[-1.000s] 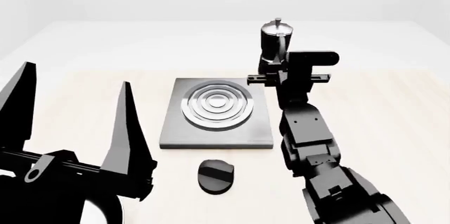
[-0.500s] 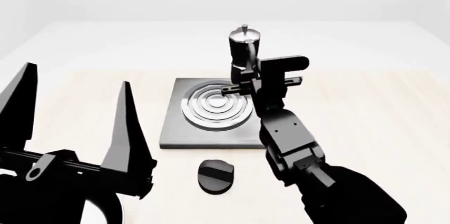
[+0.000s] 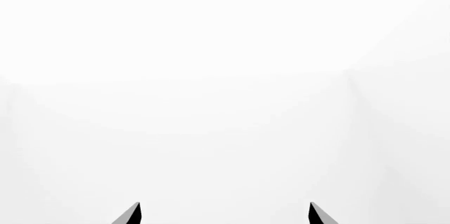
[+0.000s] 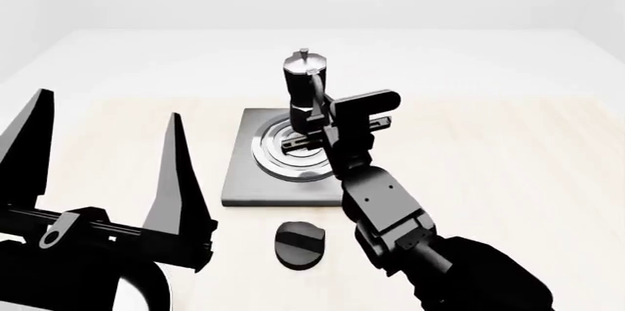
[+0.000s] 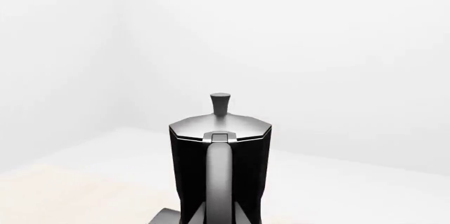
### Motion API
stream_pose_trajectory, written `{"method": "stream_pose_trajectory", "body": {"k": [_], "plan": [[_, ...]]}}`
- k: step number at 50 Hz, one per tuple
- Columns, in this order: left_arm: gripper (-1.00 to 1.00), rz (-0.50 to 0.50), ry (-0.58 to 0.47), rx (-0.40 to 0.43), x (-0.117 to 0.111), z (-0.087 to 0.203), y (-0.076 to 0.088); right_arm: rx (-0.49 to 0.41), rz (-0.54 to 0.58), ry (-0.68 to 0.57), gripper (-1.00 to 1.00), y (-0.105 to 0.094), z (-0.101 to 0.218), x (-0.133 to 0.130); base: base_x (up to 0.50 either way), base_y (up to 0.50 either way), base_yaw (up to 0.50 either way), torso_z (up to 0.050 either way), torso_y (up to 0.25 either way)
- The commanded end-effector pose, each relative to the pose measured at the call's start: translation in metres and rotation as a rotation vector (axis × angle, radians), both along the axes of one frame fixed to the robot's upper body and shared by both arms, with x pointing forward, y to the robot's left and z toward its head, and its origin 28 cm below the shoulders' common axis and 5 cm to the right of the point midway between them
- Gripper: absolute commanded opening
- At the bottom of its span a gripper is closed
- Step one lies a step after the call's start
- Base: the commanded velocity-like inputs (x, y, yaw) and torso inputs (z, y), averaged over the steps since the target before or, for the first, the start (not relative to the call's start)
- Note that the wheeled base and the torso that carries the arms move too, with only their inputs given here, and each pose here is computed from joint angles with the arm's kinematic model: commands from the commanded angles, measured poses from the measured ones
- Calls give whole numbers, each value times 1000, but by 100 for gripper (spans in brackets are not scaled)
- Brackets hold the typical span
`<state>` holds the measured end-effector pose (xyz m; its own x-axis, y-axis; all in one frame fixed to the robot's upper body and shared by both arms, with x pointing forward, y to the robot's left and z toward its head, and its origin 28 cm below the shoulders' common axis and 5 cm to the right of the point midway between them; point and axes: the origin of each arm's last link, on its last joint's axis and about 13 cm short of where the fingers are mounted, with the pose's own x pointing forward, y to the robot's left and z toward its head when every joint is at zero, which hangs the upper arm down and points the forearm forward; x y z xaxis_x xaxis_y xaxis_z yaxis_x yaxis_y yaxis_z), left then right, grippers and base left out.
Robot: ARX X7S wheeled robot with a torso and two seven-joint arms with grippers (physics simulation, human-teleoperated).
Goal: Turn on the stove and put the moka pot on it.
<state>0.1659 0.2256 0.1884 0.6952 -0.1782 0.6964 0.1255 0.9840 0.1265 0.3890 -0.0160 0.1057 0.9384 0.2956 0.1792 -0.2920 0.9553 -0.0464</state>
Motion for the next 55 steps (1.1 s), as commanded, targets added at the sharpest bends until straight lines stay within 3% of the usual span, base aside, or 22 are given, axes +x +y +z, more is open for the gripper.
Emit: {"method": "stream_pose_trajectory", "body": {"k": [1, 16, 55], "plan": [[100, 2, 7, -2, 0, -1, 1, 12, 46, -37, -100, 8, 4, -2, 0, 0, 0, 0, 0], [100, -3, 11, -2, 0, -1, 1, 65, 52, -79, -100, 8, 5, -4, 0, 0, 0, 0, 1], [100, 8, 29, 20, 1, -4, 0, 75, 53, -129, -100, 10, 7, -5, 0, 0, 0, 0, 1]]}}
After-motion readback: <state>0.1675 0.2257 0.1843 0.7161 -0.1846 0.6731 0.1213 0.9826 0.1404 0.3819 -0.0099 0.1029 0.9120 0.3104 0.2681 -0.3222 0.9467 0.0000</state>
